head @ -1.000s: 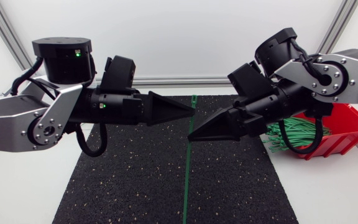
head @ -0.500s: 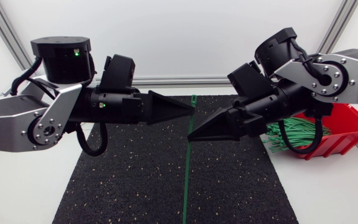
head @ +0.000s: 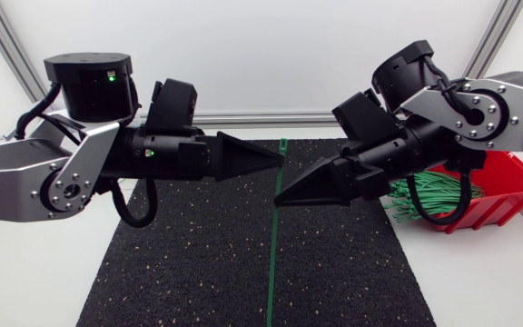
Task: Take a green cable tie from the red box, thread the tail through the head to close it, then place it in the transparent bin on the left.
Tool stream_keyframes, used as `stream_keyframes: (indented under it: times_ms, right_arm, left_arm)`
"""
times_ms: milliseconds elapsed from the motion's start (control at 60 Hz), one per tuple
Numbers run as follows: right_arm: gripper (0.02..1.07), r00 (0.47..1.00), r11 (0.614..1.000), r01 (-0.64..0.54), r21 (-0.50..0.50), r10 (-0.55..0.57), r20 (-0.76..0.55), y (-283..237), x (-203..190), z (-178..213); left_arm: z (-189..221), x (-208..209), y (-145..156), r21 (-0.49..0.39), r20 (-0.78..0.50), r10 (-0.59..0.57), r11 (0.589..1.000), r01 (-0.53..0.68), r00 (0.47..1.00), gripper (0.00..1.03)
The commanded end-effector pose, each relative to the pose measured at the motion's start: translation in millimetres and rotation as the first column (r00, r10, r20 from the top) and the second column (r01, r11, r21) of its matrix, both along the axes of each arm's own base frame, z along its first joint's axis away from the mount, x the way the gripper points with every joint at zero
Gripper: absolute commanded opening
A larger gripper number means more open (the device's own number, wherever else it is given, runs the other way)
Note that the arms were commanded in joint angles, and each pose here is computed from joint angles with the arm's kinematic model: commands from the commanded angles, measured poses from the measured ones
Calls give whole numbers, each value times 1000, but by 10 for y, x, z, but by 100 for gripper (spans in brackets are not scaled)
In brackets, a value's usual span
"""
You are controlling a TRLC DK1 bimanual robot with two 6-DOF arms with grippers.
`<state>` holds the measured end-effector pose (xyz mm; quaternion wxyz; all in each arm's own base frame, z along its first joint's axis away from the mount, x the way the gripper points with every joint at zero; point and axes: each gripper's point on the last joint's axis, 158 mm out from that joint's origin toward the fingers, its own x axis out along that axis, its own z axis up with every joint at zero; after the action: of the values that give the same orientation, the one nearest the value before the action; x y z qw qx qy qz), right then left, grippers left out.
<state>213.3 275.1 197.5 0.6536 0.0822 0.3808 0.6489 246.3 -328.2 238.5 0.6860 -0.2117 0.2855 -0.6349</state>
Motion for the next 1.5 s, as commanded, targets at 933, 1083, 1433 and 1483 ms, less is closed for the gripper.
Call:
stream_keyframes:
  times_ms: [933,1083,1433,1483]
  right_arm:
    - [102,999,971,42,-235,-46,-11,-167,18,-418]
    - [102,984,969,-9,-246,53,173,-183,34,-413]
    - [102,675,884,49,-465,314,668,-278,400,-703]
    - [102,641,876,52,-479,339,689,-242,427,-708]
  left_arm:
    - [107,640,646,3,-238,131,991,-134,962,4]
    - [-112,782,708,17,-302,139,990,-140,943,4]
    - [-384,919,752,27,-357,139,990,-139,924,4]
    - [-395,930,762,28,-360,142,990,-142,922,4]
